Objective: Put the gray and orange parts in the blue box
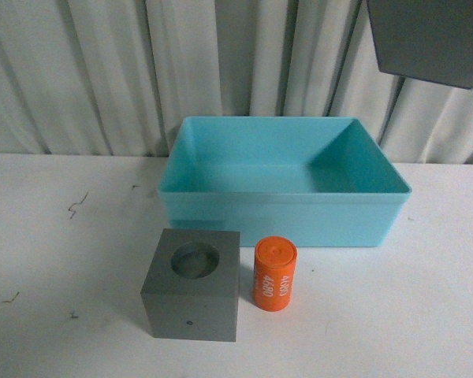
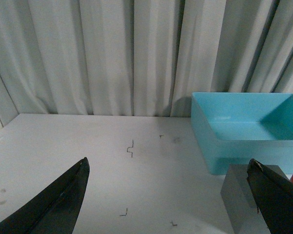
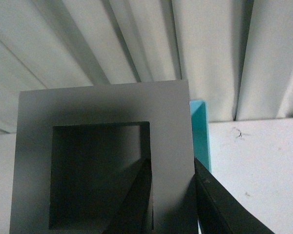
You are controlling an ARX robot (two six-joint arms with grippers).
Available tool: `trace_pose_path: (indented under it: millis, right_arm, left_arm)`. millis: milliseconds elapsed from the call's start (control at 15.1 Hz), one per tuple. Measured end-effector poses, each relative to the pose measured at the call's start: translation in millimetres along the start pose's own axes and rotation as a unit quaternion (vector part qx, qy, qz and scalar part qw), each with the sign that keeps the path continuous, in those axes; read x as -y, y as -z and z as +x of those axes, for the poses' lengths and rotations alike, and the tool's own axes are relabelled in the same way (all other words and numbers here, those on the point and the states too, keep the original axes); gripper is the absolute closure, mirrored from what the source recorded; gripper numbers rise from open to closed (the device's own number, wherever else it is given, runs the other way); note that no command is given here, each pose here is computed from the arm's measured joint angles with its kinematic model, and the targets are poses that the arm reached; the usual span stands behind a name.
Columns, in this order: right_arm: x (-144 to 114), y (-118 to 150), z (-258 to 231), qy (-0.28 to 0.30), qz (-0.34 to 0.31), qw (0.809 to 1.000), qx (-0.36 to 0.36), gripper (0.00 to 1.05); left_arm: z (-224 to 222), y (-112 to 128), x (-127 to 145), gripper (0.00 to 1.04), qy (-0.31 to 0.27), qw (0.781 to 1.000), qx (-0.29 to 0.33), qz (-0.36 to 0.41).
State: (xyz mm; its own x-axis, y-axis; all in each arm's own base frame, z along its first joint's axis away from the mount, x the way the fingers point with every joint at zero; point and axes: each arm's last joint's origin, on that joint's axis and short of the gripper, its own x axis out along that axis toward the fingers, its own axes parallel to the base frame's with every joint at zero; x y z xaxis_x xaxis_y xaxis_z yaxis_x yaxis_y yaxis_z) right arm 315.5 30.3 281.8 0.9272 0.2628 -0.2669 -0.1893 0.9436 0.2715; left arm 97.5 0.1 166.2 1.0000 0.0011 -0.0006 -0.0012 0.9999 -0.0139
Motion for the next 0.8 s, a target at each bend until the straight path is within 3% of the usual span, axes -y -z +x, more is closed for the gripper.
trace_pose_path:
  millis: [398, 597, 796]
  right_arm:
    - [2, 35, 130, 0.031, 0.018, 0.994, -0.105, 0.86]
    - [7, 79, 157, 0.068, 0.059, 0.981, -0.171, 0.86]
    - [6, 85, 164, 0.097, 0.075, 0.977, -0.173, 0.86]
  left_arm:
    - [0, 0, 0, 0.07, 0.000, 1.000, 0.000, 0.000]
    - [0, 0, 0, 0.07, 0.000, 1.000, 0.000, 0.000]
    - [0, 0, 0, 0.07, 0.000, 1.000, 0.000, 0.000]
